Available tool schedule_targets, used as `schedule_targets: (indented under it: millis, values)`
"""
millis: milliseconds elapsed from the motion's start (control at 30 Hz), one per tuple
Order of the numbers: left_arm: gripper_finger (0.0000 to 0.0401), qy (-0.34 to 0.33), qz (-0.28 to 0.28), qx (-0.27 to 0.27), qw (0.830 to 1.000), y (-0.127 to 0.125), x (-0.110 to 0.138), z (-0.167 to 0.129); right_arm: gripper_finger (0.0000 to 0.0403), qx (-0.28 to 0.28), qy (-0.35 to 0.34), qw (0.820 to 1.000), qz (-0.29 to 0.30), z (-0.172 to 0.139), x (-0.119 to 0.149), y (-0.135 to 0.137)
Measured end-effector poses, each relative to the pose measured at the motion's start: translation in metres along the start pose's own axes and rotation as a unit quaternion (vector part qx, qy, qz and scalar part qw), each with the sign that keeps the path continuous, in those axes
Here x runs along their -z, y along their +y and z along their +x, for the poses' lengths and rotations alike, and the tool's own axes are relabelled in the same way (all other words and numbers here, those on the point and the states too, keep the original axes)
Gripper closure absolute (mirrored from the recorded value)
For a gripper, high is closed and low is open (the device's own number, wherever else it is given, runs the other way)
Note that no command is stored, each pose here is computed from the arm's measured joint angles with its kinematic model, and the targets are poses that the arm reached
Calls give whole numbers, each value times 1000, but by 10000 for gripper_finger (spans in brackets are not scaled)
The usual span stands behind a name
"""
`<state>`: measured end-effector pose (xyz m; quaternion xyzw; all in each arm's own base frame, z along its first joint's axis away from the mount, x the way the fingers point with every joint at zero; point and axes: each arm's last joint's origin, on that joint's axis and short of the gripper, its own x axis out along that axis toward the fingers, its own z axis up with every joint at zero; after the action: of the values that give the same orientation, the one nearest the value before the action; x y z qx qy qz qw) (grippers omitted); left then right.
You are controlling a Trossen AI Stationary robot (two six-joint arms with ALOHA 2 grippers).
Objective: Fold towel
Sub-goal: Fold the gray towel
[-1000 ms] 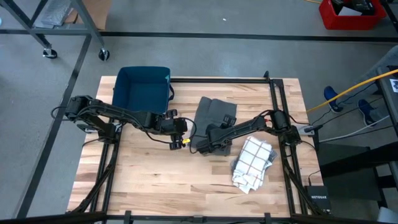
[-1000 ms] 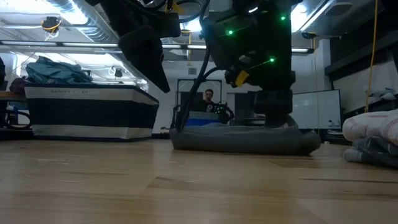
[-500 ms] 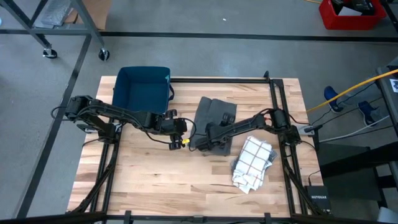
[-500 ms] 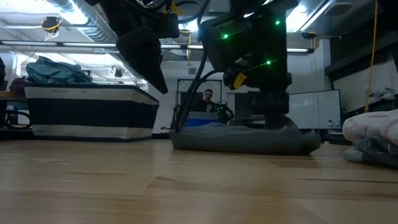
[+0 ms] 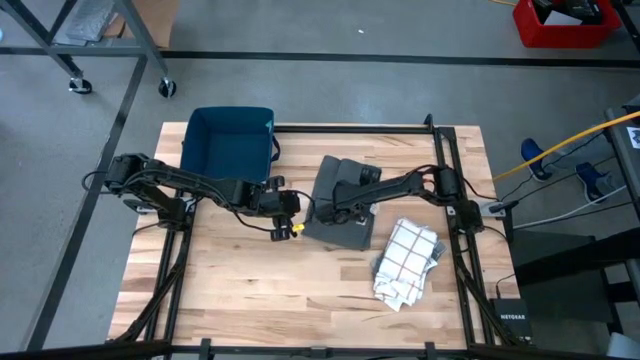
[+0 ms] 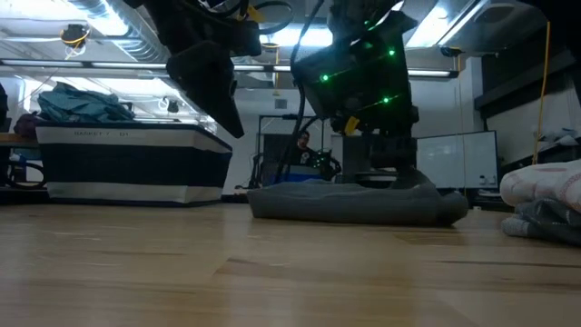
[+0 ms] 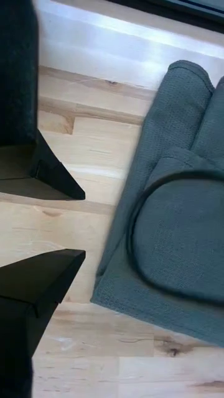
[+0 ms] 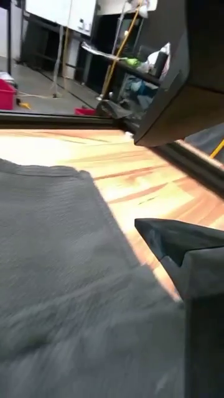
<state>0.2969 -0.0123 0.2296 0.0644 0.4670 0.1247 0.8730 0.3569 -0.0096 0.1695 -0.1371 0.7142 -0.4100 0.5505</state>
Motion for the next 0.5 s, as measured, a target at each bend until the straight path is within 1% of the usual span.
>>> schedule_targets:
  millis: [167,333,433,500]
  values:
    - [271,-11,1,1,1000,0,-2,0,202,-30,39,999,-4,5,0,-4]
    - [272,-27,44,17,999,0,-3,3,205,-58,53,997,-6,-1,5,1]
    - [277,-43,56,44,997,0,3,12,205,-79,49,996,15,-13,12,-1]
    - [284,-52,66,77,993,-1,9,18,205,-98,39,994,41,-26,20,-6]
